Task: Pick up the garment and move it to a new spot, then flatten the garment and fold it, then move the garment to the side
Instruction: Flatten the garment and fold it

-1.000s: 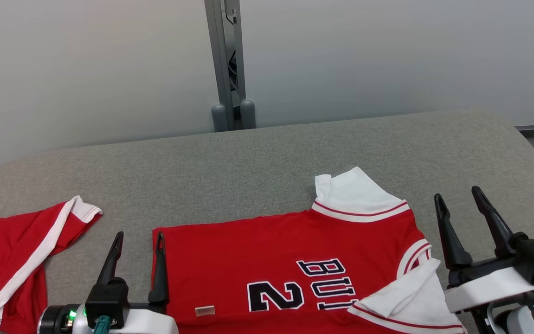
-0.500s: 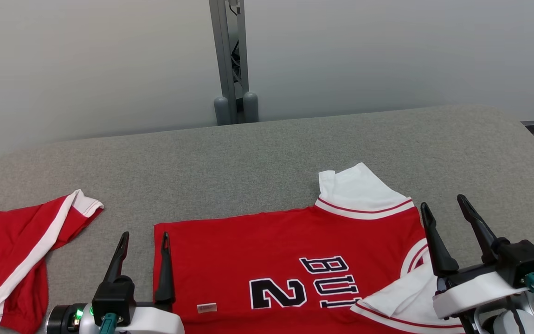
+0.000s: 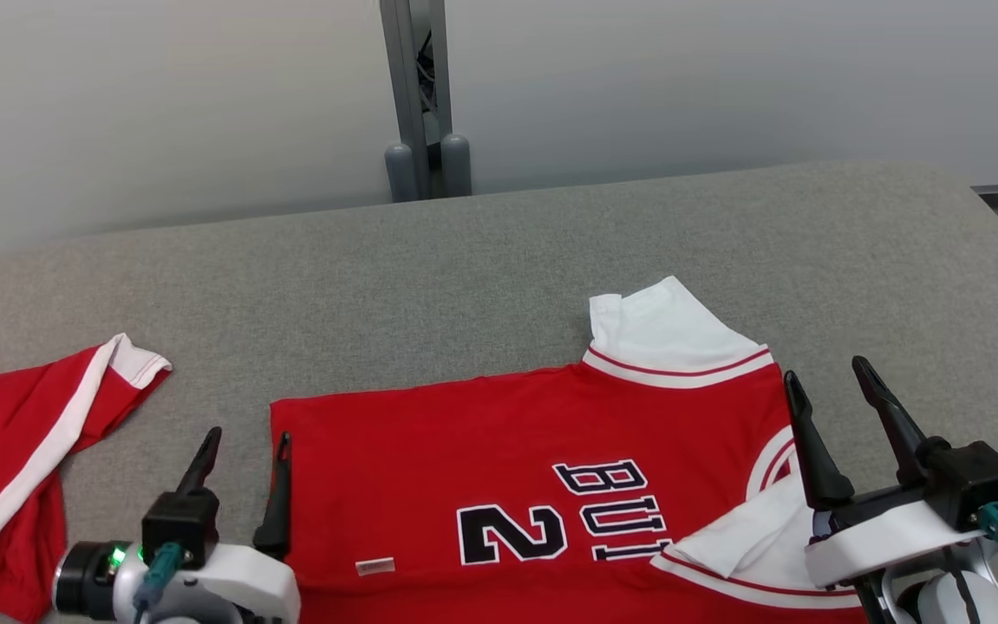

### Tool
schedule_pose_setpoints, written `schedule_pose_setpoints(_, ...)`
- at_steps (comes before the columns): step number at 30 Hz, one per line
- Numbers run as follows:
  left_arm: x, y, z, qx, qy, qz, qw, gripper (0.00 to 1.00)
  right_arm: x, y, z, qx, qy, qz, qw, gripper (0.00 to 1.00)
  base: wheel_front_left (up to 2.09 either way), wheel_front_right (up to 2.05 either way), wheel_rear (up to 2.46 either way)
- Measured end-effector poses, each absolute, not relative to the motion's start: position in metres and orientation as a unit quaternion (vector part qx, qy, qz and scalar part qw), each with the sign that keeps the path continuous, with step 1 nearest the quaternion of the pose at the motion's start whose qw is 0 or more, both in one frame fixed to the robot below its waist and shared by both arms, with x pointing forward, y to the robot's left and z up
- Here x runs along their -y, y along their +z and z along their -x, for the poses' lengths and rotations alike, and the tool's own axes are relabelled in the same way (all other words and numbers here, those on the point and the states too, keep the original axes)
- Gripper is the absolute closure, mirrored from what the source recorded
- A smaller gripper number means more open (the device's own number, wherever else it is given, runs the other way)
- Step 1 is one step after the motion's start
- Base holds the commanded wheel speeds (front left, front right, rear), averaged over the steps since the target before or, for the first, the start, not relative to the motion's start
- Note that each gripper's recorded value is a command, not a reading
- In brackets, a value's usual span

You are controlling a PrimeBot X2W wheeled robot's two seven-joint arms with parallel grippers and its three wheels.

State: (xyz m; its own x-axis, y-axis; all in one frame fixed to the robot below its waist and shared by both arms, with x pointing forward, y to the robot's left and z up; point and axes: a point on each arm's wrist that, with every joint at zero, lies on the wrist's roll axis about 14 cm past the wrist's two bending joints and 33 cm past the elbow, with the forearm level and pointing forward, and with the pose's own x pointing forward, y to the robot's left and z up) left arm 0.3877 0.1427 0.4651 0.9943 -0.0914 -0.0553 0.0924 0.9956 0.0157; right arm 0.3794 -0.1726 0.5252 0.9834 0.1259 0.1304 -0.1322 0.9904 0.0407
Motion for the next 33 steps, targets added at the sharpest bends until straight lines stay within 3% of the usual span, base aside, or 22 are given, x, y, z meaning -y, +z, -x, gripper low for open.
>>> schedule_pose_setpoints(9,-0.164,0.424,-0.445,-0.144,-0.096,-0.057,0.983,0.0,0.173,0.509,-0.395,0.041,0.058,-0.034,0.997,0.0,0.0,0.0,0.0)
schedule_pose_setpoints(16,-0.147,0.389,-0.459,-0.23,-0.127,-0.032,0.964,0.0,0.177,0.496,-0.4,0.021,0.048,-0.04,0.998,0.0,0.0,0.0,0.0)
schedule_pose_setpoints(33,-0.13,0.363,-0.459,-0.293,-0.158,-0.017,0.943,0.0,0.188,0.484,-0.403,0.005,0.028,-0.052,0.998,0.0,0.0,0.0,0.0)
